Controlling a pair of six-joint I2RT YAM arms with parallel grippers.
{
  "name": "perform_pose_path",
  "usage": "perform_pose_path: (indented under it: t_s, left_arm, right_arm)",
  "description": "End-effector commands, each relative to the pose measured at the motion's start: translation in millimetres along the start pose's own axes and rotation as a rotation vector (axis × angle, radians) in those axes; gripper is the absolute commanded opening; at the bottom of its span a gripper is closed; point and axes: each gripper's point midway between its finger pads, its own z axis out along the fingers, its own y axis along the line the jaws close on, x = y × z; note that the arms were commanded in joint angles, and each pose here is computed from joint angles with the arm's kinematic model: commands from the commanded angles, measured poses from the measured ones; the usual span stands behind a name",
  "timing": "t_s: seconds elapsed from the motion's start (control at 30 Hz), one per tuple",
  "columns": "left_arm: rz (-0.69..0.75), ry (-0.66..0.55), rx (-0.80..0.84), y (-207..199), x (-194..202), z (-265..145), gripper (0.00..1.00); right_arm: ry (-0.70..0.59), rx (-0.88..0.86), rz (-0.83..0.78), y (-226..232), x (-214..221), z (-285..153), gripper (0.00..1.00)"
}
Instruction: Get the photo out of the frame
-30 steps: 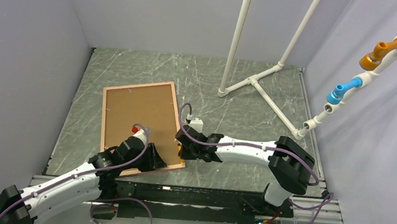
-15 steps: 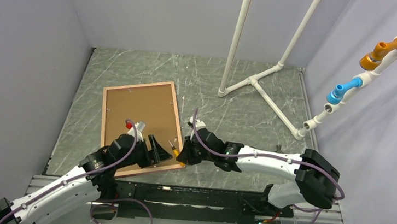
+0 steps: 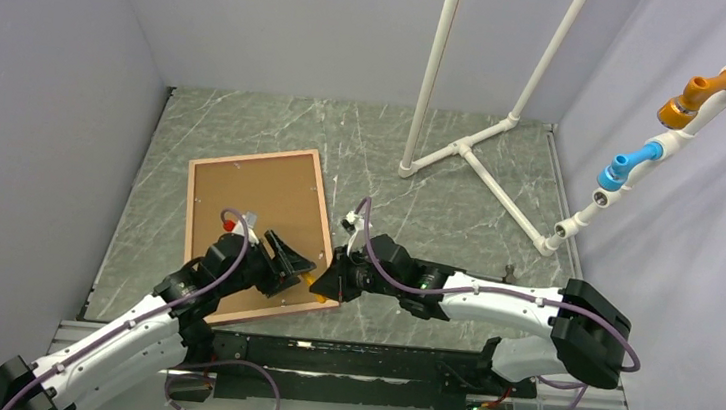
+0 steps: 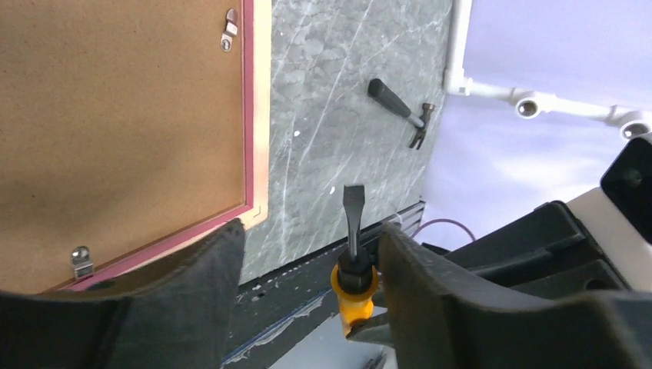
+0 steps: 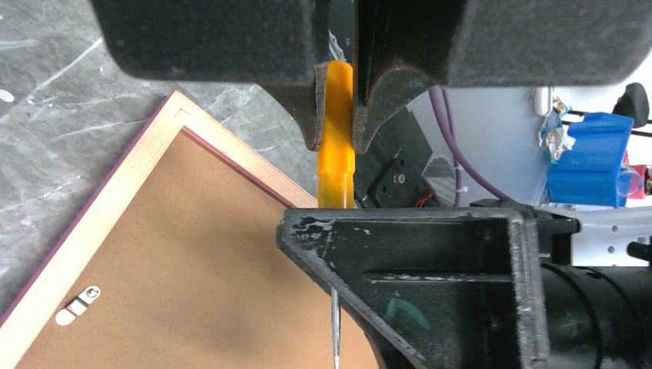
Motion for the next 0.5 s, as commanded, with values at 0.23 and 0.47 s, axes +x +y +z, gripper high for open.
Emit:
perform_pose_path:
  t_s: [0.23, 0.47]
  left_arm:
    - [-0.063, -0.041, 0.213, -26.5, -8.2, 2.8, 0.14]
    - [-0.066, -0.001, 0.246, -30.4, -2.8, 0.1, 0.0]
  right_arm:
    - [-0.043, -0.073, -0.059, 21.8, -11.1, 0.3, 0.0]
    - [-0.008, -0.078, -0.048, 20.8, -3.4, 8.6, 0.48]
